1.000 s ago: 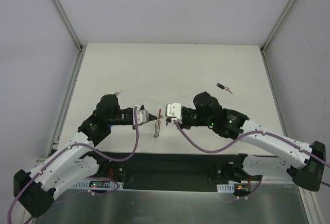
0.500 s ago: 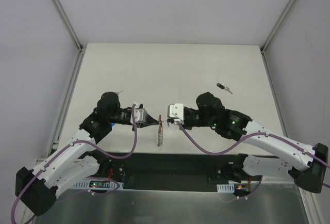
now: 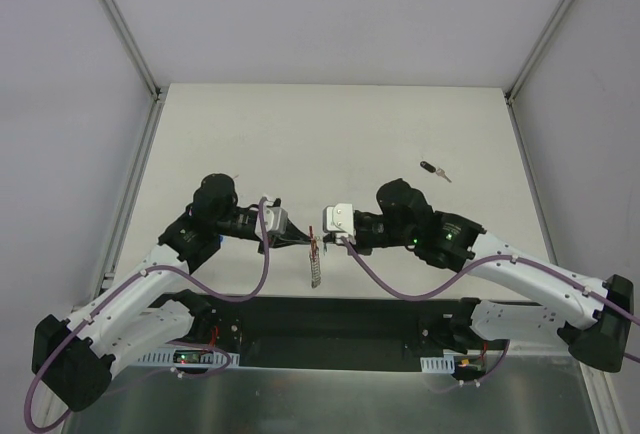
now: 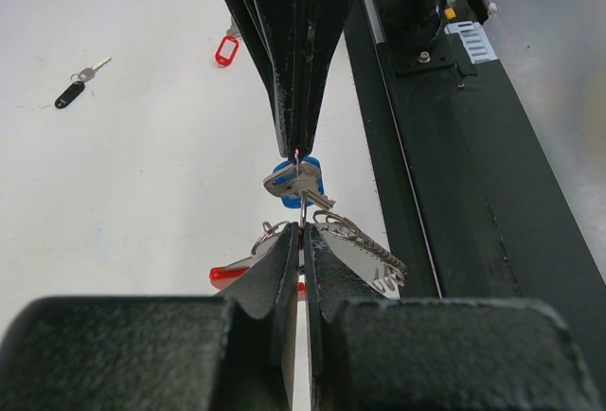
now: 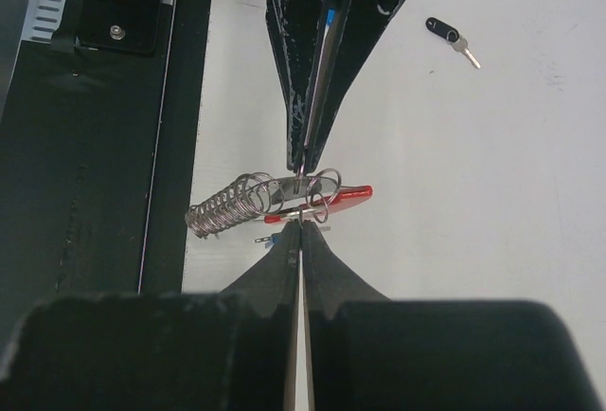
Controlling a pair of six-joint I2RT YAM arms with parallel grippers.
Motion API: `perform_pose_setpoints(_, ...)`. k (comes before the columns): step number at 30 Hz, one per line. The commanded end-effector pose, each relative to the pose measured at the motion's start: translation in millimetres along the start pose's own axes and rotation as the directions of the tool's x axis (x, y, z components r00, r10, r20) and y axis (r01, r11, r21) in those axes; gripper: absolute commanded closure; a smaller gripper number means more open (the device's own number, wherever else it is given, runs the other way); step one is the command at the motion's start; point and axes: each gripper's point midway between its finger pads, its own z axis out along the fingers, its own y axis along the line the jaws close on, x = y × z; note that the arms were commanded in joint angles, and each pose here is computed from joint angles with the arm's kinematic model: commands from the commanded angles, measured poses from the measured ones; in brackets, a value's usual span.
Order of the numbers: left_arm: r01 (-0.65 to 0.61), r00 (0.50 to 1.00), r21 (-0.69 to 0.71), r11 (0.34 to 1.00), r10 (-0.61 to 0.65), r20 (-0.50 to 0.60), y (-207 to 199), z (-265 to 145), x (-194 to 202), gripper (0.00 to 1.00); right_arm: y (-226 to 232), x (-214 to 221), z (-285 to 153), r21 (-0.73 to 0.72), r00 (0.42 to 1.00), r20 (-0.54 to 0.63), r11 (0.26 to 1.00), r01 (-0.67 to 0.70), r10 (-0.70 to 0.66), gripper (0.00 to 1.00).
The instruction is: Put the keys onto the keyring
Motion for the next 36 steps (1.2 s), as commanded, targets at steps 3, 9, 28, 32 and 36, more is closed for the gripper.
perform_pose_setpoints(3,-0.099,0.993,0.027,0.995,0.097,0.071,3.4,-0.8,-32.0,1.00,-1.6,-17.9,-2.8,-0.016,0.999,0.048,1.000,0.026,-0.026,0.99)
perform_pose_setpoints(9,-0.086,0.994,0.035,0.996,0.084,0.071,3.5,0.2,-31.7,1.00,-3.0,-18.9,-1.8,-0.012,0.998,0.052,1.000,0.029,-0.028,0.99)
perform_pose_setpoints(28,-0.076,0.995,0.048,0.996,0.072,0.072,4.1,1.8,-31.3,1.00,-5.7,-22.6,0.9,-0.005,0.998,0.064,1.000,0.026,-0.026,0.98)
perform_pose_setpoints(32,-0.073,0.995,0.049,0.996,0.070,0.070,4.0,2.0,-30.1,1.00,-5.5,-24.3,1.1,-0.007,0.997,0.071,1.000,0.025,-0.024,0.99)
perform_pose_setpoints(36,-0.075,0.995,0.042,0.996,0.073,0.068,5.4,2.0,-29.9,1.00,-3.9,-26.0,0.1,-0.012,0.997,0.080,1.000,0.025,-0.023,0.99)
